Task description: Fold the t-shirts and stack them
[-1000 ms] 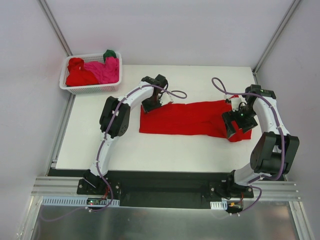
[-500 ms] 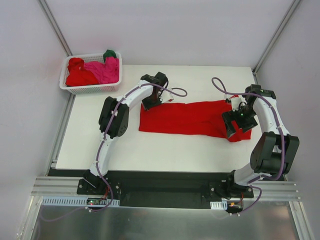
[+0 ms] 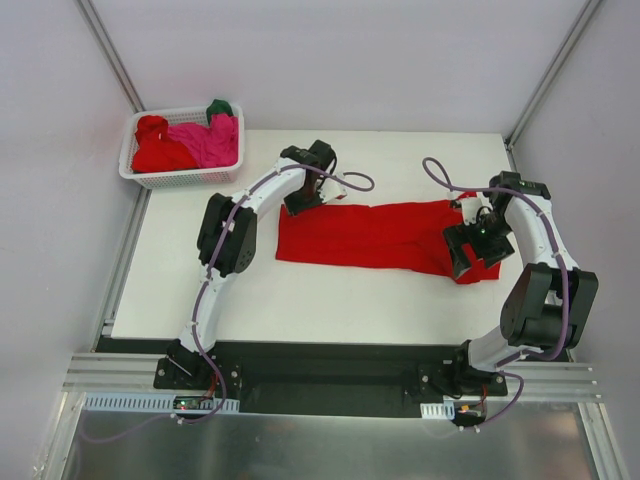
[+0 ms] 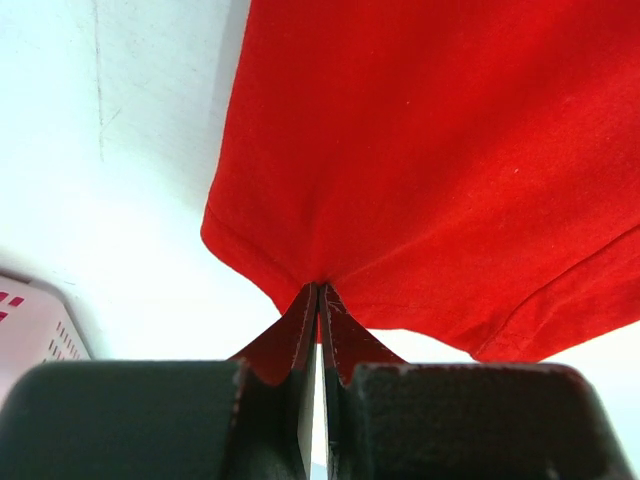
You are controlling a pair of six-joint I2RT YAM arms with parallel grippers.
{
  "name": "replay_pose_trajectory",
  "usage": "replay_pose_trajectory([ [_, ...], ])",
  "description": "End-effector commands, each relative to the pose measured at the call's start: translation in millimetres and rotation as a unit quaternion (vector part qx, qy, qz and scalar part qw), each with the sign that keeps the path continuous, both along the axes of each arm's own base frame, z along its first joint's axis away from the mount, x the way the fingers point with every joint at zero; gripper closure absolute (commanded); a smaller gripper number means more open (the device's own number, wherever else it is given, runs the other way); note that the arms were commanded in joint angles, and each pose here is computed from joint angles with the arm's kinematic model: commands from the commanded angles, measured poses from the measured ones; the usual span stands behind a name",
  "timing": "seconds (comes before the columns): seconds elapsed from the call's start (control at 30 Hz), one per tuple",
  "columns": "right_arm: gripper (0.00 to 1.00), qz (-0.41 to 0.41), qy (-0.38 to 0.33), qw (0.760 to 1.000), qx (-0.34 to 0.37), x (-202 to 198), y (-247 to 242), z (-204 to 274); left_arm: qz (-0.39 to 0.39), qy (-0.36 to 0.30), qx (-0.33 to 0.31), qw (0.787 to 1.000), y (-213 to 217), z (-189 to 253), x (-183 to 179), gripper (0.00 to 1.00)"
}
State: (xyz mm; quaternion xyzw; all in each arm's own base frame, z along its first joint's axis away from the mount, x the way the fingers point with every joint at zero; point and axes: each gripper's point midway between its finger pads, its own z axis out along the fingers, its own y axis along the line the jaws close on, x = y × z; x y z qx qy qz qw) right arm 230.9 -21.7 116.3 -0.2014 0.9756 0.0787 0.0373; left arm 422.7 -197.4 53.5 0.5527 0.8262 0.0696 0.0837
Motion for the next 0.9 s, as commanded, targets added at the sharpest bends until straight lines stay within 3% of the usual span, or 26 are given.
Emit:
replay_pose_trajectory([
  [0.0, 0.00, -0.007, -0.007, 1.000, 0.008, -4.0, 3.2, 6.4, -0.003, -0.014, 0.016, 1.000, 11.4, 13.1, 8.5, 1.00],
  [0.37, 0.00, -0.007, -0.009, 1.000, 0.006, -3.7, 2.6, 6.6, 0.009, 0.009, 0.031, 0.999, 26.2, -3.5, 2.2, 0.92],
  [0.5, 0.00, -0.006, -0.009, 1.000, 0.008, -2.8, 3.3, 6.8, 0.006, 0.012, 0.040, 0.999, 29.6, -6.3, 0.9, 0.73],
  [0.53, 0.00, -0.006, -0.009, 1.000, 0.008, -2.8, 3.3, 6.8, 0.005, 0.013, 0.044, 0.999, 31.5, -7.9, 0.8, 0.43],
  [0.6, 0.00, -0.007, -0.010, 1.000, 0.009, -1.6, 3.4, 7.5, 0.001, 0.013, 0.053, 0.998, 34.7, -8.6, 0.9, 0.10],
  [0.63, 0.00, -0.008, -0.011, 1.000, 0.009, -1.7, 3.5, 7.5, 0.001, 0.010, 0.052, 0.999, 34.2, -7.0, 2.4, 0.01],
  [0.87, 0.00, -0.007, -0.009, 1.000, 0.009, -2.8, 3.6, 6.4, 0.018, -0.049, -0.007, 0.999, 8.2, 27.5, 27.4, 0.01],
])
